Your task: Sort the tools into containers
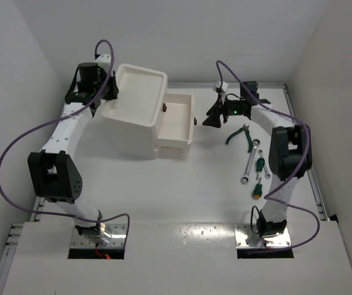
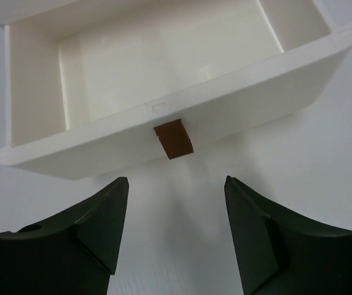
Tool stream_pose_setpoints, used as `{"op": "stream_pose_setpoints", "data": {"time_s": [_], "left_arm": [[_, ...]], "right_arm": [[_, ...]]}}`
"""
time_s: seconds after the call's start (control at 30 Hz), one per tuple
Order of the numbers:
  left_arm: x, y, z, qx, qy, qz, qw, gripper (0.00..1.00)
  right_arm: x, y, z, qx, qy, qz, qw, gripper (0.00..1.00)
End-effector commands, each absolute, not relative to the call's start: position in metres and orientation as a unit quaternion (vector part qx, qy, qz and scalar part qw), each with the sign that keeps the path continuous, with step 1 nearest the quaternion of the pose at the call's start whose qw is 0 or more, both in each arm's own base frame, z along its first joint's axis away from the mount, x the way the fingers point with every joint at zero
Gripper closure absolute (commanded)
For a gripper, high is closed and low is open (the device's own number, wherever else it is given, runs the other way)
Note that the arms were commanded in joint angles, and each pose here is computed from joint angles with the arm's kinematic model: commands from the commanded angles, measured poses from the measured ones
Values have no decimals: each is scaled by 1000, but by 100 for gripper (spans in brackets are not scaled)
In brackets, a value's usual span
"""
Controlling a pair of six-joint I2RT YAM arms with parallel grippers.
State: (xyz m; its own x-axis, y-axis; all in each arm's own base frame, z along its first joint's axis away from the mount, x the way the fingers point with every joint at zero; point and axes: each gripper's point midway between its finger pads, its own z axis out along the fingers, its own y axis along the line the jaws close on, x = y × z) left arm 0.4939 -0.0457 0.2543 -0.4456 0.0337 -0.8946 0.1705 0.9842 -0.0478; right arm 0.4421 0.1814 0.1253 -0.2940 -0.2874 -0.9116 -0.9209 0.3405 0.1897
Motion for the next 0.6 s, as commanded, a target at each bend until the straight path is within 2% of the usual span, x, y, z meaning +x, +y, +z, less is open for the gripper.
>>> {"op": "stream_pose_setpoints", "data": {"time_s": [0.0, 0.17, 0.27, 0.37, 0.4, 0.43, 0.5, 0.57], "left_arm": [[442, -70, 151, 42, 928, -113, 353, 100], [442, -69, 150, 40, 928, -109, 354, 100], [440, -67, 151, 34, 929, -106, 354, 100], [440, -66, 152, 28, 928, -104, 358, 100], [440, -65, 152, 22, 928, -101, 358, 100], [440, -65, 157, 23, 926, -101, 364, 100], [438, -63, 158, 15, 926, -98, 365, 100], [435, -61, 161, 9, 925, -94, 368, 100]], "right_arm": [[458, 196, 135, -465, 666, 383, 440, 35], [480, 193, 136, -416, 704, 393, 421, 39], [481, 168, 141, -347, 739, 369, 444, 41], [481, 136, 175, -278, 766, 305, 493, 45], [477, 128, 175, -256, 787, 289, 482, 47], [465, 110, 161, -215, 834, 259, 437, 48], [451, 89, 179, -199, 860, 212, 419, 53], [418, 62, 170, -192, 894, 162, 370, 53]]}}
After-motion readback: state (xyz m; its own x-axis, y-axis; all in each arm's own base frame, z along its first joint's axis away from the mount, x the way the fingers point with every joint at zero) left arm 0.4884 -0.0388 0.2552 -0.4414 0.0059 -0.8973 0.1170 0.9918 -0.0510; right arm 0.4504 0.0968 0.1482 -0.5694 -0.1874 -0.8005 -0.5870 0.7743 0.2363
